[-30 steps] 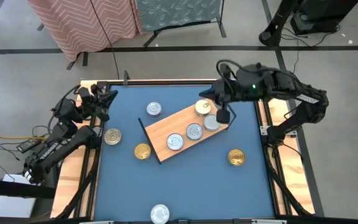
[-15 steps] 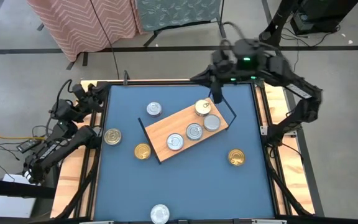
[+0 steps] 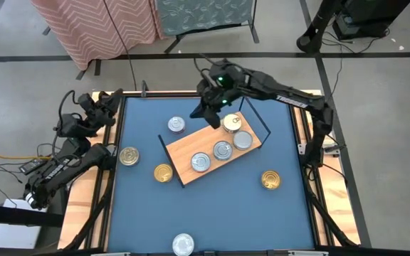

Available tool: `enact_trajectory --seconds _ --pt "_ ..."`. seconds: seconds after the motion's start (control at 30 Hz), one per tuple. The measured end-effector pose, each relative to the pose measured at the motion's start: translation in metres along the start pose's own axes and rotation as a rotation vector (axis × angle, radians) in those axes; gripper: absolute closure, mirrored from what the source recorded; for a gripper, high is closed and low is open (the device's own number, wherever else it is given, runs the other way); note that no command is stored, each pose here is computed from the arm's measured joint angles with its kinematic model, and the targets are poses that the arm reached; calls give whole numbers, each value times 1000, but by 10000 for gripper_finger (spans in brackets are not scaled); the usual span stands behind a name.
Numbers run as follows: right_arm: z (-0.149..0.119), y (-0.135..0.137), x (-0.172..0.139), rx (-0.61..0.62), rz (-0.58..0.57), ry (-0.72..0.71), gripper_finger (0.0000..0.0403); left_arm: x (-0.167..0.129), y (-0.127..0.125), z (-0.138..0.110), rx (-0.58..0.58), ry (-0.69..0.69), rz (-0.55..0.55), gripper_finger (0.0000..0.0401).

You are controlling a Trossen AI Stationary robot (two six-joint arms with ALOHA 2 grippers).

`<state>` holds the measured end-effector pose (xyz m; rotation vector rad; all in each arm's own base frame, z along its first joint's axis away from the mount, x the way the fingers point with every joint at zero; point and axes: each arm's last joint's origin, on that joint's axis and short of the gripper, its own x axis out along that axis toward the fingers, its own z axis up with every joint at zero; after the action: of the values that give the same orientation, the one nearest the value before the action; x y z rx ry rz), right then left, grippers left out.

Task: Stack canned seafood by type on shelf
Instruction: Stack the red tuna can on top of the red tuna can on the shelf

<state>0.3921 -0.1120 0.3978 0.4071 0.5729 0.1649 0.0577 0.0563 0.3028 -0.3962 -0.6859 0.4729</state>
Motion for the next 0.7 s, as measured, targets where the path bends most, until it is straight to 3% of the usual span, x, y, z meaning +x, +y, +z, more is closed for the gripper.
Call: enact_trajectory --seconds 0.13,0.3,0.4,0.7 --pt "0 -19 18 33 -5 -8 392 0 -1 1 2 -7 -20 396" --pt "-4 -40 43 24 91 -1 392 1 -2 -1 0 43 -61 396" --pt "-10 -53 58 19 92 23 392 1 -2 -1 2 40 -61 396" --pt "-23 -85 74 -2 132 75 392 8 3 -7 -7 90 -46 396"
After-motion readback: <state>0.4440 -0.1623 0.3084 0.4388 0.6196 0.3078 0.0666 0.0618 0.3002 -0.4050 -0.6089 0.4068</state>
